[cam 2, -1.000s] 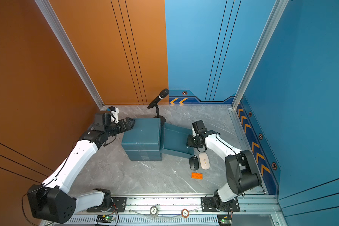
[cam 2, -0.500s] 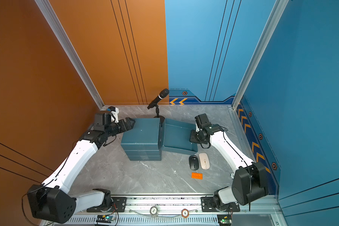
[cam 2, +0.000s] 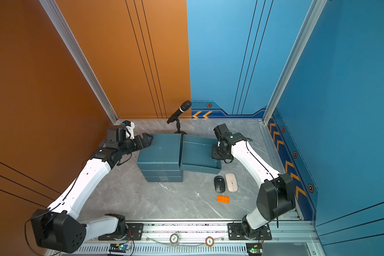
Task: Take the mice out of the drawer
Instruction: Pick up the drawer from the center of the board, then close the drawer of the storage box.
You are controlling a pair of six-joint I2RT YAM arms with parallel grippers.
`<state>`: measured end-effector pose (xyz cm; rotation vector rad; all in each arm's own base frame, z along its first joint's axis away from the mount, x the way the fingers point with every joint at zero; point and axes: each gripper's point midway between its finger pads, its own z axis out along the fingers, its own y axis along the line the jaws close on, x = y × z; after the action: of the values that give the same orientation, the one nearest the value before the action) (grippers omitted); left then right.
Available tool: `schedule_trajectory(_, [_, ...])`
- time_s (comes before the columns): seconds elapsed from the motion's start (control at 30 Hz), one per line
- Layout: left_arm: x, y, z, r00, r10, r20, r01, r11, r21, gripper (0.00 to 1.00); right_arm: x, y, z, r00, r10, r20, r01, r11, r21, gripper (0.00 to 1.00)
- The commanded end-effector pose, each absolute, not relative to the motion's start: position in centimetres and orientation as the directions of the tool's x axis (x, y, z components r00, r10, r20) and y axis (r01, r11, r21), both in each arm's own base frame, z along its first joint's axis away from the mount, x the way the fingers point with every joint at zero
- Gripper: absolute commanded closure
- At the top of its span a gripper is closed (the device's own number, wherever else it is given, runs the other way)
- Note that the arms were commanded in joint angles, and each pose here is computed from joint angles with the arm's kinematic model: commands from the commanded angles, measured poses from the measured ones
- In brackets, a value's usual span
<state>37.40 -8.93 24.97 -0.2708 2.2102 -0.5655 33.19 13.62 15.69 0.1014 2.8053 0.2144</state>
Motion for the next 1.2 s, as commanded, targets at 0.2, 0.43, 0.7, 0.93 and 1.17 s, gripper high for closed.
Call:
schedule_trajectory(0.2, [37.3, -9.1, 26.2, -0.629, -0.38, -0.678, 0.019, 0.865, -0.502, 0.02, 33.7, 13.7, 16.7, -0.94, 0.059, -0.336, 0.021, 0.993, 0.116, 1.0])
schedule_trajectory(0.43, [37.3, -9.2, 26.3, -0.628, -0.38, -0.679, 0.02, 0.865, -0.502, 0.02, 34.5, 13.9, 17.0, -0.934, 0.064, -0.351, 0.024, 0.993, 0.119, 1.0])
schedule_trajectory(0.7, [37.3, -9.2, 26.3, -0.629, -0.378, -0.679, 0.022, 0.864, -0.502, 0.02, 35.0, 14.4, 17.0, -0.934, 0.045, -0.355, 0.006, 0.994, 0.11, 1.0])
schedule_trajectory(0.93, [37.3, -9.3, 26.2, -0.632, -0.378, -0.677, 0.023, 0.864, -0.503, 0.02, 35.2, 14.8, 16.5, -0.935, 0.043, -0.353, 0.005, 0.994, 0.108, 1.0])
schedule_trajectory(1.17, [37.3, -9.3, 26.1, -0.633, -0.378, -0.675, 0.022, 0.863, -0.504, 0.02, 35.6, 15.4, 17.1, -0.927, 0.021, -0.374, -0.014, 0.996, 0.091, 1.0])
